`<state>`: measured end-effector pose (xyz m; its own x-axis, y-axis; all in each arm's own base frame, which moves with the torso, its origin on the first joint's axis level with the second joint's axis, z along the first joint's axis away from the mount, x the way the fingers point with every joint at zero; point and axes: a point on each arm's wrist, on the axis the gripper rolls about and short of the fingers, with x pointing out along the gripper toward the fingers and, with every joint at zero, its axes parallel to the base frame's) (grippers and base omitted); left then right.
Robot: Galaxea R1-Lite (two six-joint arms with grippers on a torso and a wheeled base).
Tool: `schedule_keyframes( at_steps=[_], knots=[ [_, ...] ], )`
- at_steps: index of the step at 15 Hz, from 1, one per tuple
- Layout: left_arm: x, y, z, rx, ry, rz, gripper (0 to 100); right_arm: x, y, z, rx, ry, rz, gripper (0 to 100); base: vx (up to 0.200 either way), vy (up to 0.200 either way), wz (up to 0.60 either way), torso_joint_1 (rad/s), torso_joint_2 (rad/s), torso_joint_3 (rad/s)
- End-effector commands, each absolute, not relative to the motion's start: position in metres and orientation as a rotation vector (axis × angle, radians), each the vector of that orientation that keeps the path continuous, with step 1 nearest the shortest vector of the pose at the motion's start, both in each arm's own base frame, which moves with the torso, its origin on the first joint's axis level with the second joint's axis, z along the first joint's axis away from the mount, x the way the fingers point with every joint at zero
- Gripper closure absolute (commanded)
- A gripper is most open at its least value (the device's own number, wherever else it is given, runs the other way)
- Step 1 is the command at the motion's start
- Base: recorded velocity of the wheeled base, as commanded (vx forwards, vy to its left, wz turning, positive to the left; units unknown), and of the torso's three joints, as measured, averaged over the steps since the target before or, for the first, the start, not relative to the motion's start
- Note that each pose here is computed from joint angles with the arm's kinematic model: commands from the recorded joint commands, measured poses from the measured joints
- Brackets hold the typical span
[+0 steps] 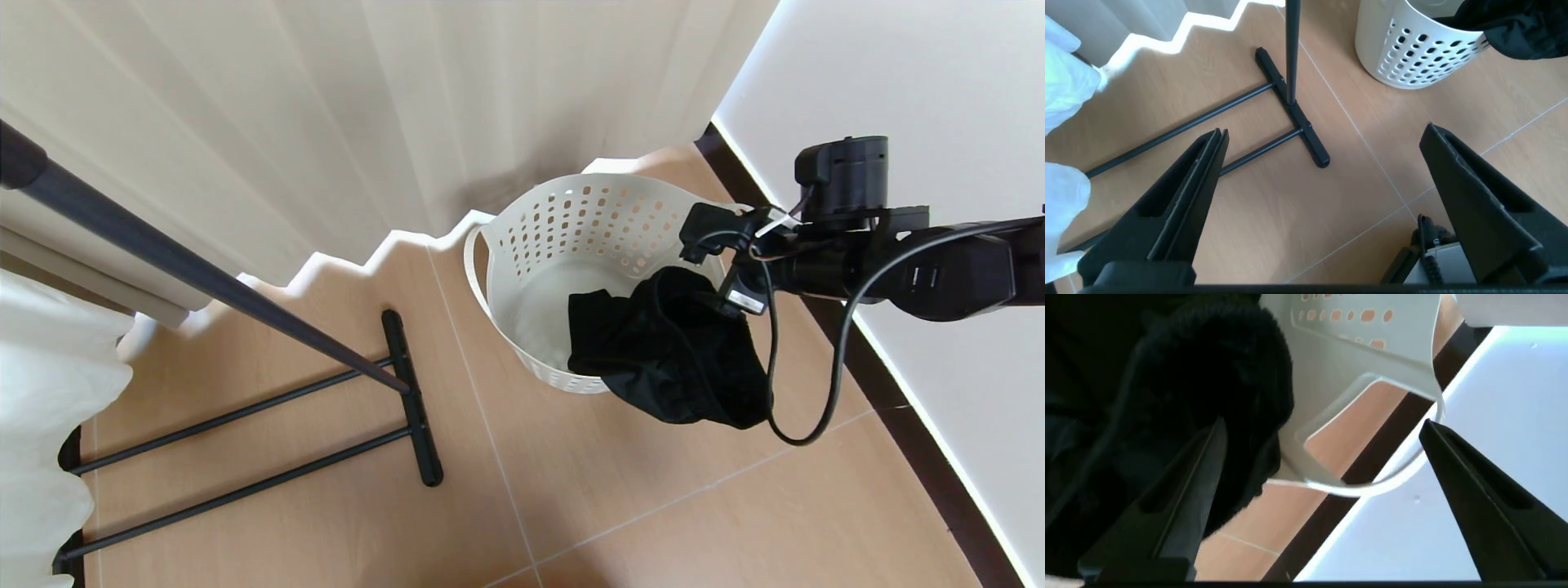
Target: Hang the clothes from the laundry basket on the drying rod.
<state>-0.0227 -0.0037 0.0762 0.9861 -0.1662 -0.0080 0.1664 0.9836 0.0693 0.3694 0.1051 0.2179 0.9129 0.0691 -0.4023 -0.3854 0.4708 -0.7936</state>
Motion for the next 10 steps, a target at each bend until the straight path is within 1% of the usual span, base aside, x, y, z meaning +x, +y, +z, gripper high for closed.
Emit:
schedule_keyframes(
  at_steps=[1,2,5,8,9,10],
  knots=[
    [-0.023,-0.004,0.076,0.07,0.002,-0.167,0,0.384,0.112,0.202,-1.06,0.371,0.274,0,0.0,0.0,0.0,0.0,0.0,0.0],
    [-0.023,-0.004,0.076,0.07,0.002,-0.167,0,0.388,0.112,0.203,-1.061,0.373,0.234,0,0.0,0.0,0.0,0.0,0.0,0.0],
    [-0.023,-0.004,0.076,0.07,0.002,-0.167,0,0.396,0.114,0.209,-1.038,0.355,0.211,0,0.0,0.0,0.0,0.0,0.0,0.0],
    [-0.023,-0.004,0.076,0.07,0.002,-0.167,0,0.399,0.116,0.201,-1.013,0.373,0.219,0,0.0,0.0,0.0,0.0,0.0,0.0],
    [-0.023,-0.004,0.076,0.071,0.002,-0.166,0,0.402,0.117,0.199,-0.982,0.376,0.214,0,0.0,0.0,0.0,0.0,0.0,0.0],
    [-0.023,-0.004,0.076,0.071,0.002,-0.166,0,0.402,0.117,0.199,-0.982,0.376,0.214,0,0.0,0.0,0.0,0.0,0.0,0.0]
  ],
)
